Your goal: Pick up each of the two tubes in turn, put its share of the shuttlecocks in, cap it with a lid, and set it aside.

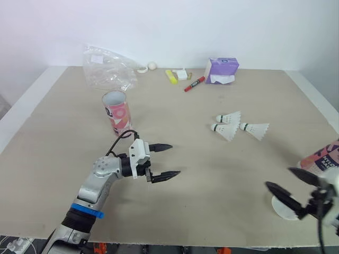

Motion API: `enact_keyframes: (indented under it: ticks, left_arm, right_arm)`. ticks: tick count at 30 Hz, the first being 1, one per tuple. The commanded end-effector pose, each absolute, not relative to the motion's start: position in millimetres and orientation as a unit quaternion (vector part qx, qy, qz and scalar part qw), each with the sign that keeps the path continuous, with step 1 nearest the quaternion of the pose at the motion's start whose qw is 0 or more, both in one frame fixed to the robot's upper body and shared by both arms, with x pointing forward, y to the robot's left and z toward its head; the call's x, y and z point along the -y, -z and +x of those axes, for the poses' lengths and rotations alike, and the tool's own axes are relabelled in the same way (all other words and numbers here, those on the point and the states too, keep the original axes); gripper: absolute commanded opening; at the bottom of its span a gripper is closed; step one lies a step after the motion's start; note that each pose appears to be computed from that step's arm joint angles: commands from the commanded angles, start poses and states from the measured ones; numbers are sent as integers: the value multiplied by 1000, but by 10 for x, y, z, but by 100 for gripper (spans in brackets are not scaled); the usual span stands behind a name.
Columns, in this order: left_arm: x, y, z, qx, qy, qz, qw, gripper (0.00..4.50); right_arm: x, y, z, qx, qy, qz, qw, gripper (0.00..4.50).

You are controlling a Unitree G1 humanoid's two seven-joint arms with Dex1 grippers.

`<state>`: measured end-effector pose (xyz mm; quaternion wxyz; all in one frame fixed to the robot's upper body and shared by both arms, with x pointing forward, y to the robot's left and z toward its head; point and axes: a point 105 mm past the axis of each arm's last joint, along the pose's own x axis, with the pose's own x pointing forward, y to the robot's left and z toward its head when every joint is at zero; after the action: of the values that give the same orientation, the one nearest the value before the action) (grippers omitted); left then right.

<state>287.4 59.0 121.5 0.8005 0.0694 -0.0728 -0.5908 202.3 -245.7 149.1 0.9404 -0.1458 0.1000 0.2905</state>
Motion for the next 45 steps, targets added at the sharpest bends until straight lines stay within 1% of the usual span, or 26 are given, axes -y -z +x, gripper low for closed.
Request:
enact_keyframes:
  ticks: [1, 5, 6, 9, 12, 15, 18, 21, 26, 29, 34, 45]
  left_arm:
    - [-741, -1364, 2925, 102, 534, 83, 835, 450]
    - [-964, -1446, 3019, 107, 440, 69, 889, 450]
    - [-1081, -1471, 3066, 105, 391, 64, 912, 450]
    - [-1364, -1461, 3121, 84, 278, 49, 955, 450]
    - [-1582, -1360, 3126, 48, 196, 43, 978, 450]
    - [-1667, -1342, 3108, 39, 165, 34, 985, 450]
    - [-1722, -1322, 3110, 34, 146, 38, 988, 450]
    - [-1767, -1281, 3179, 25, 129, 29, 991, 450]
    - [-1781, -1230, 3305, 13, 128, 13, 992, 450]
    - [-1781, -1212, 3423, 7, 132, 12, 991, 450]
    - [-1778, -1211, 3592, 2, 140, 12, 990, 450]
    - [-1728, -1223, 3855, 9, 178, 51, 983, 450]
  right_arm:
    - [2104, -1558, 2203, -56, -358, -151, 920, 443]
    - [1864, -1547, 2482, -31, -412, -156, 897, 443]
    - [1794, -1558, 2581, -22, -426, -152, 891, 443]
    - [1646, -1611, 2777, -1, -452, -145, 880, 443]
    - [1545, -1645, 2884, 11, -469, -142, 872, 443]
    - [1483, -1650, 2947, 16, -480, -147, 865, 443]
    - [1436, -1644, 2995, 18, -486, -148, 861, 443]
    - [1419, -1636, 3034, 20, -486, -152, 860, 443]
    - [1440, -1630, 3103, 23, -479, -163, 862, 443]
    - [1473, -1631, 3140, 24, -470, -167, 866, 443]
    - [1474, -1628, 3130, 26, -468, -165, 868, 443]
    - [1435, -1610, 3101, 29, -463, -163, 871, 443]
